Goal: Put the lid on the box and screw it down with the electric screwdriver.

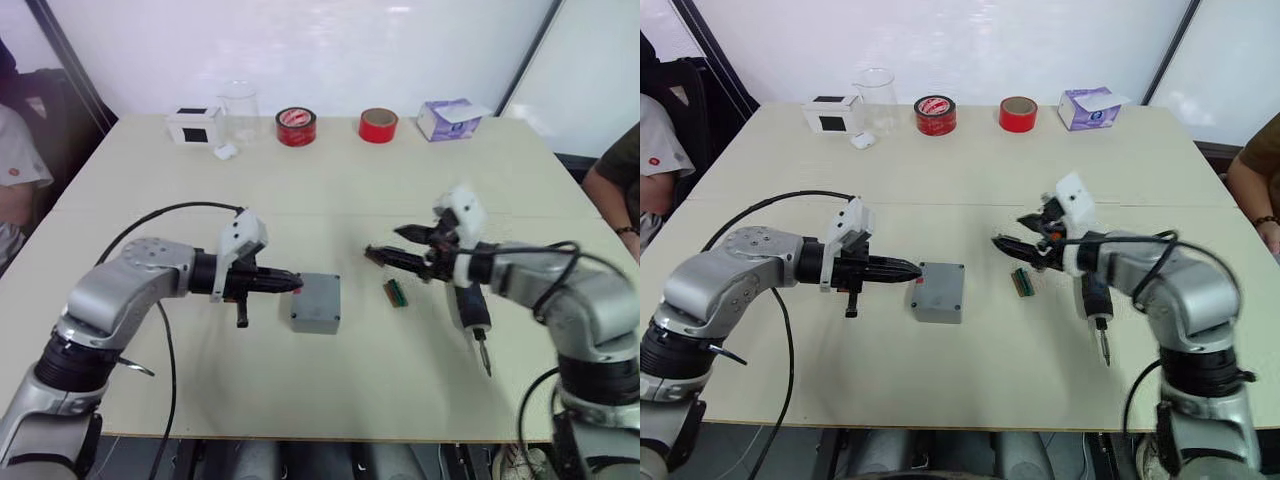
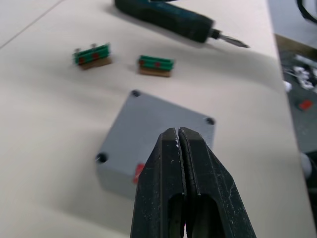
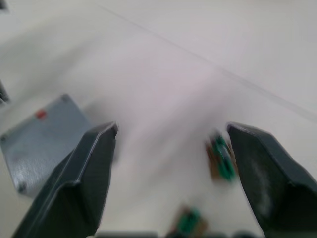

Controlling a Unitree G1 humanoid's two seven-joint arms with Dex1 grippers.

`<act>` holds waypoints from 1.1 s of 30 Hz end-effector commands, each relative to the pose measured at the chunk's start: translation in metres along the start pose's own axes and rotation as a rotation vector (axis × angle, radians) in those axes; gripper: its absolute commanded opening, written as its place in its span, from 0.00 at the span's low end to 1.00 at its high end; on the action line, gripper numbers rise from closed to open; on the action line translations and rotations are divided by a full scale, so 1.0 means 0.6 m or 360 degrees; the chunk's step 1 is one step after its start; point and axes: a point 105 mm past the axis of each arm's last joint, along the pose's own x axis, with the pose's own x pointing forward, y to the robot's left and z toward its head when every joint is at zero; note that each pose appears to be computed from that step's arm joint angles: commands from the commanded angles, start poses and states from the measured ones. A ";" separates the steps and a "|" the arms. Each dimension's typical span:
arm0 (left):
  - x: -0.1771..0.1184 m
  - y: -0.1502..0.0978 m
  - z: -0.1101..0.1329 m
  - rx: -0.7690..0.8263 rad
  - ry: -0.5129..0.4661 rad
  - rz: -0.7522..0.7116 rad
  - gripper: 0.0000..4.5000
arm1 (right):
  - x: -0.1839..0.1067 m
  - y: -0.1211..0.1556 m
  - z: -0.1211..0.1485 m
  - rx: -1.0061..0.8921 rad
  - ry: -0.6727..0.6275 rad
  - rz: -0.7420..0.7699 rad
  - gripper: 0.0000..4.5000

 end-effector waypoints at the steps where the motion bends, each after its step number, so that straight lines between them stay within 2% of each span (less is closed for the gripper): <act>1: 0.017 -0.023 0.024 0.0186 -0.0010 -0.0120 0.00 | -0.045 -0.039 -0.015 0.0190 0.0245 -0.0163 0.98; 4: 0.035 -0.046 0.025 0.0270 -0.0007 -0.0208 0.00 | -0.082 -0.077 -0.054 0.0317 0.0522 -0.0312 0.98; 8: 0.049 -0.059 0.020 0.0294 -0.0016 -0.0222 0.00 | -0.093 -0.086 -0.091 0.0464 0.0708 -0.0282 0.98; 18: 0.055 -0.067 0.007 0.0202 -0.0071 -0.0133 0.00 | -0.063 -0.095 -0.111 0.0653 0.0876 -0.0216 0.98; 28: 0.030 -0.066 -0.006 0.0101 -0.0069 0.0021 0.00 | -0.016 -0.080 -0.139 0.0566 0.1079 -0.0122 0.98; 29: 0.027 -0.065 -0.007 0.0096 -0.0066 0.0030 0.00 | -0.014 -0.079 -0.141 0.0556 0.1092 -0.0113 0.87; 30: 0.022 -0.064 -0.008 0.0090 -0.0059 0.0042 0.00 | -0.012 -0.075 -0.145 0.0537 0.1115 -0.0093 0.83; 33: 0.010 -0.060 -0.010 0.0081 -0.0041 0.0079 0.00 | -0.007 -0.066 -0.151 0.0533 0.1145 -0.0046 0.60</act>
